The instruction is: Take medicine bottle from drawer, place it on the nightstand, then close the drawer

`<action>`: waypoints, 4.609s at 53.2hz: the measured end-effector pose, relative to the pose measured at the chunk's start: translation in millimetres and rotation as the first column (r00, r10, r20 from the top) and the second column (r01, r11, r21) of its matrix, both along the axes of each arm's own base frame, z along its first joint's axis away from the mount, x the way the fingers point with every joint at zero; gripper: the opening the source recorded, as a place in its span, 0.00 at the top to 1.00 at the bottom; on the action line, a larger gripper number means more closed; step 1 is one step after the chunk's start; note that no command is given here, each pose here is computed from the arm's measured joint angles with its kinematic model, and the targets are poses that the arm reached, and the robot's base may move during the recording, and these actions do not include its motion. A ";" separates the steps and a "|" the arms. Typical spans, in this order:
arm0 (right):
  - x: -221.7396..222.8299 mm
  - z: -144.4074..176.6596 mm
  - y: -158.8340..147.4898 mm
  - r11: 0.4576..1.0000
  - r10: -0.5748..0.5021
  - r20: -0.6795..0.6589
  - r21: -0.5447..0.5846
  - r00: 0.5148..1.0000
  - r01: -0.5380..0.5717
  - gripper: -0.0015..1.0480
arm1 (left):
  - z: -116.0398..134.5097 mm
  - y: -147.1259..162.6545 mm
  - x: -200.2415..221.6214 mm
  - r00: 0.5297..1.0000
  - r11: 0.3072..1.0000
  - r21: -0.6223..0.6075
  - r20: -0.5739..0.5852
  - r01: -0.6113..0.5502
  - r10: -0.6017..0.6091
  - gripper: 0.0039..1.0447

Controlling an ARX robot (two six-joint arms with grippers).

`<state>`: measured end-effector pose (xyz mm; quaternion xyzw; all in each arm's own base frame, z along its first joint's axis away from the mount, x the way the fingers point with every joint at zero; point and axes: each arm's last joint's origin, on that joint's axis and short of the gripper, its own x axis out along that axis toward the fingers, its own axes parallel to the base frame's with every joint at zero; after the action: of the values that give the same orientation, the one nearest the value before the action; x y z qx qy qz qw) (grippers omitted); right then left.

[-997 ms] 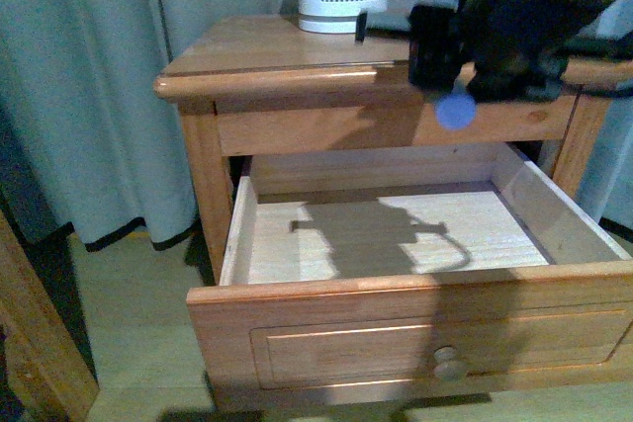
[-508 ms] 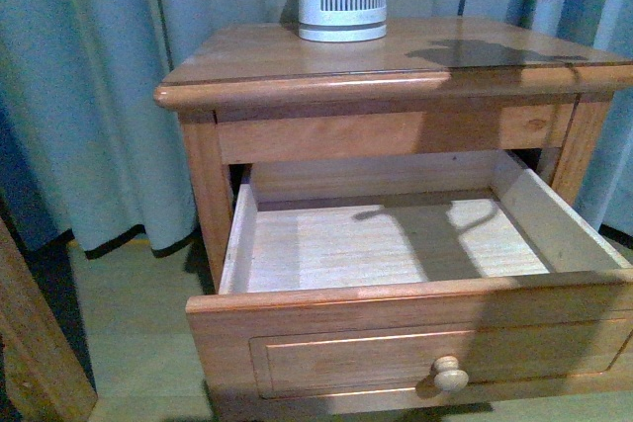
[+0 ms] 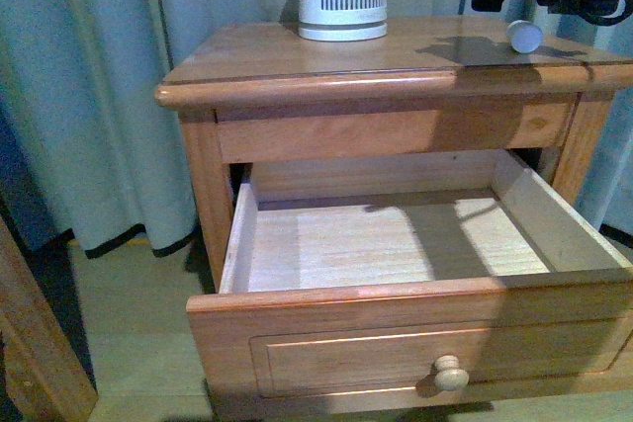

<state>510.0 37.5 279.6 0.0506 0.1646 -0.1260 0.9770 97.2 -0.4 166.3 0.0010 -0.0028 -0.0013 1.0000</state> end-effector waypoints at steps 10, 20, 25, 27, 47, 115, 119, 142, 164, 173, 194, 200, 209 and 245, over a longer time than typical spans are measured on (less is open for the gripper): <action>-35.1 28.9 4.7 0.999 0.034 0.087 0.004 0.996 -0.034 0.07 | 0.0 0.0 0.0 1.000 1.000 0.000 0.000 0.000 0.000 0.06; -126.2 68.9 2.9 1.000 0.025 0.187 0.014 0.982 -0.028 0.07 | 0.0 0.0 0.0 1.000 1.000 0.000 0.000 0.000 0.000 0.06; -184.6 63.6 0.4 0.998 0.052 0.220 0.031 0.974 -0.060 0.07 | 0.0 0.0 0.0 1.000 1.000 0.000 0.000 0.000 0.000 0.06; -201.4 56.7 -0.4 0.997 0.059 0.219 0.036 0.974 -0.069 0.07 | 0.0 0.0 0.0 1.000 1.000 0.000 0.000 0.000 0.000 0.06; -332.7 -74.8 -4.3 0.988 0.121 -0.023 0.095 0.992 -0.118 0.07 | 0.0 0.0 0.0 1.000 1.000 0.000 0.000 0.000 0.000 0.06; -73.0 -203.8 6.0 0.984 0.167 -0.010 0.062 0.986 -0.166 0.07 | 0.1 0.0 0.0 1.000 1.000 0.000 0.000 0.000 0.000 0.06; -71.9 -203.7 6.1 0.983 0.172 -0.008 0.063 0.985 -0.172 0.07 | 0.0 0.0 0.0 1.000 1.000 0.000 0.000 0.000 0.000 0.06; -163.3 -141.0 0.8 0.990 0.108 -0.002 0.089 0.994 -0.107 0.07 | 0.0 0.0 0.0 1.000 1.000 0.000 0.000 0.000 0.000 0.06; -329.0 -83.5 -22.9 0.993 -0.085 0.190 -0.060 0.978 0.098 0.07 | 0.1 0.0 0.0 1.000 1.000 0.000 0.000 0.000 0.000 0.06; -380.8 -96.0 -24.9 0.984 -0.095 0.207 -0.131 0.974 0.124 0.07 | 0.0 0.0 0.0 1.000 1.000 0.000 0.000 0.000 0.000 0.06; -411.8 -111.0 -28.2 0.980 -0.044 0.206 -0.184 0.978 0.082 0.07 | 0.1 0.0 0.0 1.000 1.000 0.000 0.000 0.000 0.000 0.06; -411.8 -110.8 -28.8 0.984 -0.010 0.224 -0.171 0.975 0.049 0.09 | 0.1 0.0 0.0 1.000 1.000 0.000 0.000 0.000 0.000 0.06; -412.7 -112.0 -37.2 0.969 0.238 0.313 -0.142 0.919 -0.202 0.34 | 0.0 0.0 0.0 1.000 1.000 0.000 0.000 0.000 0.000 0.06; -412.8 -111.9 -37.2 0.963 0.264 0.314 -0.142 0.912 -0.230 0.97 | 0.1 0.0 0.0 1.000 1.000 0.000 0.000 0.000 0.000 0.06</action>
<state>97.2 0.3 167.7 -0.0001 -0.0030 0.0006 1.0000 97.2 -0.4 166.5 0.0010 -0.0030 -0.0015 1.0000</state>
